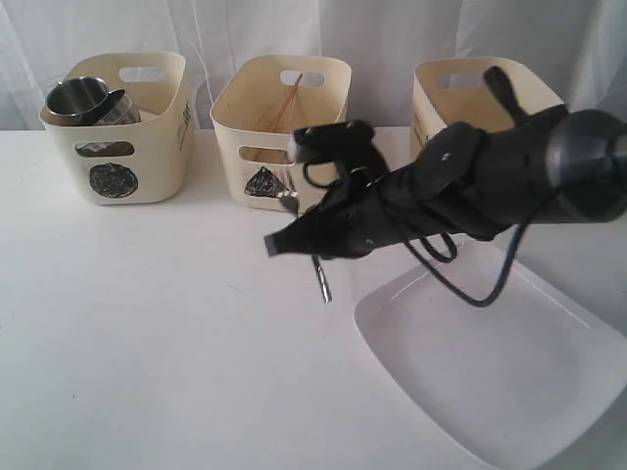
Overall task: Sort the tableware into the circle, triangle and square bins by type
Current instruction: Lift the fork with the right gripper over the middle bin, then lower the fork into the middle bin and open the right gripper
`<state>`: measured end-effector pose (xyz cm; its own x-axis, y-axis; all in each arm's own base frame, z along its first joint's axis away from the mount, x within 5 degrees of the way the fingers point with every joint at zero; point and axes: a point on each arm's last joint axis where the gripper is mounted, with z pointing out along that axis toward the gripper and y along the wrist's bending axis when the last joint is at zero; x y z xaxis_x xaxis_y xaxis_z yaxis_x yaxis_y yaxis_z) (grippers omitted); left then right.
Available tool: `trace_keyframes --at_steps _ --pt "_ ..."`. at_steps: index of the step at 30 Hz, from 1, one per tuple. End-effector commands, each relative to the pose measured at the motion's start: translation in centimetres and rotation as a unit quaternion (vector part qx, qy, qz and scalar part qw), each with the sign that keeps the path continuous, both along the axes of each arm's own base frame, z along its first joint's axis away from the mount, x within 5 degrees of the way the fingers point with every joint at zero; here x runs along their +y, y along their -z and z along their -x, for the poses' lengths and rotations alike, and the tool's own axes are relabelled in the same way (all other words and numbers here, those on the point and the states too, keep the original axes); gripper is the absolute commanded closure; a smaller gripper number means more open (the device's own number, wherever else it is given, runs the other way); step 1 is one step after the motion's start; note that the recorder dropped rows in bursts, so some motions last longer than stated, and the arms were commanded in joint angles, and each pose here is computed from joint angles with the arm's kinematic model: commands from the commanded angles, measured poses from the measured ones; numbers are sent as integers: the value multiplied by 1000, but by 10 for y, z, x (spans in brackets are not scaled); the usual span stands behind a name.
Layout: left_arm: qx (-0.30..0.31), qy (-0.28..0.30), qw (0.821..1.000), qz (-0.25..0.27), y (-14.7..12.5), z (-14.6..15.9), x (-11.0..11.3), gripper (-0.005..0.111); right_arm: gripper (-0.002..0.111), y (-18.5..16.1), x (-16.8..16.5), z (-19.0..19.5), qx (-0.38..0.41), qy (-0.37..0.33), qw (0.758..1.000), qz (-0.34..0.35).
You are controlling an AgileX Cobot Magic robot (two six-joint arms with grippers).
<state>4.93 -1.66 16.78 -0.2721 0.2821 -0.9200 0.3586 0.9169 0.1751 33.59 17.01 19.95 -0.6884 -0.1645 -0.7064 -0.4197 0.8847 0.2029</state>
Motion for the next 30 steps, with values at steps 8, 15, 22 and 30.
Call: trace_keyframes --at_steps 8,15,22,30 --pt "1 2 1000 -2 1 0 0 107 108 -62 -61 -45 -121 269 943 -155" --pt "1 2 1000 -2 1 0 0 107 108 -79 -51 -79 -160 254 938 -172" --pt "1 2 1000 -2 1 0 0 107 108 -75 -37 -117 -147 242 941 -186" --pt "1 2 1000 -2 1 0 0 107 108 -61 -21 -151 -130 197 958 -162"
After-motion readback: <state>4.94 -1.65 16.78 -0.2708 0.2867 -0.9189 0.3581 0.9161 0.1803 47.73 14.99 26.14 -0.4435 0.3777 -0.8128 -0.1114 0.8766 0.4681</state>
